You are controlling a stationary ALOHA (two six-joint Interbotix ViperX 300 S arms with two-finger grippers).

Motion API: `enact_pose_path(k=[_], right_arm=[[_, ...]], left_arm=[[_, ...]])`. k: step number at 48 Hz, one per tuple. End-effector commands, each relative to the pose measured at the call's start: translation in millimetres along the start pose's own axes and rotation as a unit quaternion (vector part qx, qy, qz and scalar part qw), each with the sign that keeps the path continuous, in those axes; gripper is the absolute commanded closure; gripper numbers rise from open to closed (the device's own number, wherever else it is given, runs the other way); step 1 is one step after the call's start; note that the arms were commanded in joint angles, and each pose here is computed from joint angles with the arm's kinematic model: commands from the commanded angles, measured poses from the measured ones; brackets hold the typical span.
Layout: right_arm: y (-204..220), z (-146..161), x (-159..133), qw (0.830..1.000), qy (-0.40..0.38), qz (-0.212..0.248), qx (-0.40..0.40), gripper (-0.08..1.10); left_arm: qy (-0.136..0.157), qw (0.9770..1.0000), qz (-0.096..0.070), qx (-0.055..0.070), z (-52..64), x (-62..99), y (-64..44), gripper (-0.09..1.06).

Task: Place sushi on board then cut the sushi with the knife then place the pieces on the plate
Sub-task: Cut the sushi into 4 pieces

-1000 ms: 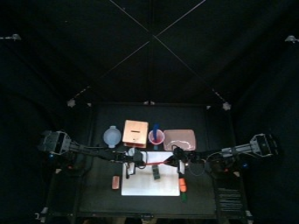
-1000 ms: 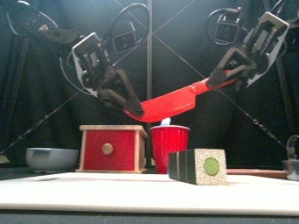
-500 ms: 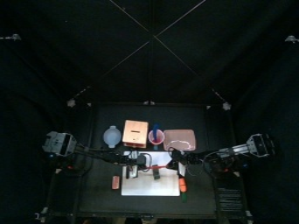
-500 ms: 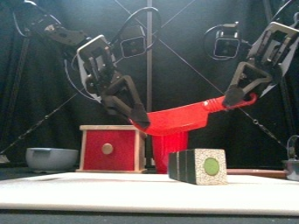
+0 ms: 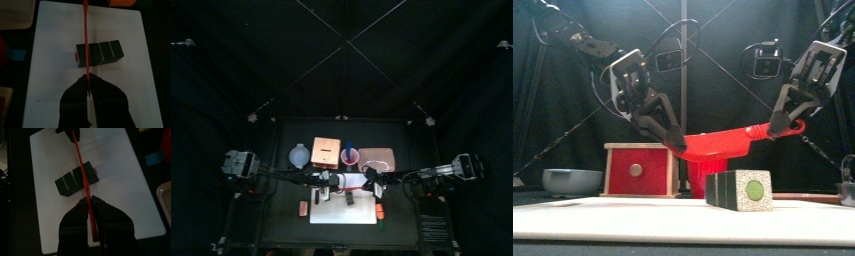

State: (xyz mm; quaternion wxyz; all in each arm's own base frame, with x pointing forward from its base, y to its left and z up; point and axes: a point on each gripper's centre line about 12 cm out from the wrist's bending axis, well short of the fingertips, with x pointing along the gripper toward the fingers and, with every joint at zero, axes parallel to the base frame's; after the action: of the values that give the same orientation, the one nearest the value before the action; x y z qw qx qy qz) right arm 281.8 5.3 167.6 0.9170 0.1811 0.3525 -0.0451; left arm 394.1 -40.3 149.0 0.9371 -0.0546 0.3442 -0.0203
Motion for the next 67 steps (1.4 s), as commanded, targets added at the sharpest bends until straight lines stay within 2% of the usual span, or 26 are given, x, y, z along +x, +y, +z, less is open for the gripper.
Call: enact_pose_path(k=[1,14,23,67], right_arm=[[0.8,6.3,-1.2,1.0,-0.001,0.003,0.008,0.74],[-3.5,0.8,5.0,1.0,0.02,-0.004,0.009,0.74],[-8.7,-1.9,8.4,0.999,0.031,-0.011,0.012,0.74],[-14.2,-9.5,15.1,0.998,0.061,-0.017,0.018,0.73]], left_arm=[[-0.021,0.9997,-0.008,-0.003,14.8,-3.1,-7.8,0.63],[-0.017,0.9996,-0.017,-0.013,11.8,-2.0,-17.3,0.63],[-0.015,0.9995,-0.017,-0.02,10.5,-0.3,-17.7,0.63],[-0.002,0.9993,-0.022,-0.028,2.7,6.7,-24.7,0.63]])
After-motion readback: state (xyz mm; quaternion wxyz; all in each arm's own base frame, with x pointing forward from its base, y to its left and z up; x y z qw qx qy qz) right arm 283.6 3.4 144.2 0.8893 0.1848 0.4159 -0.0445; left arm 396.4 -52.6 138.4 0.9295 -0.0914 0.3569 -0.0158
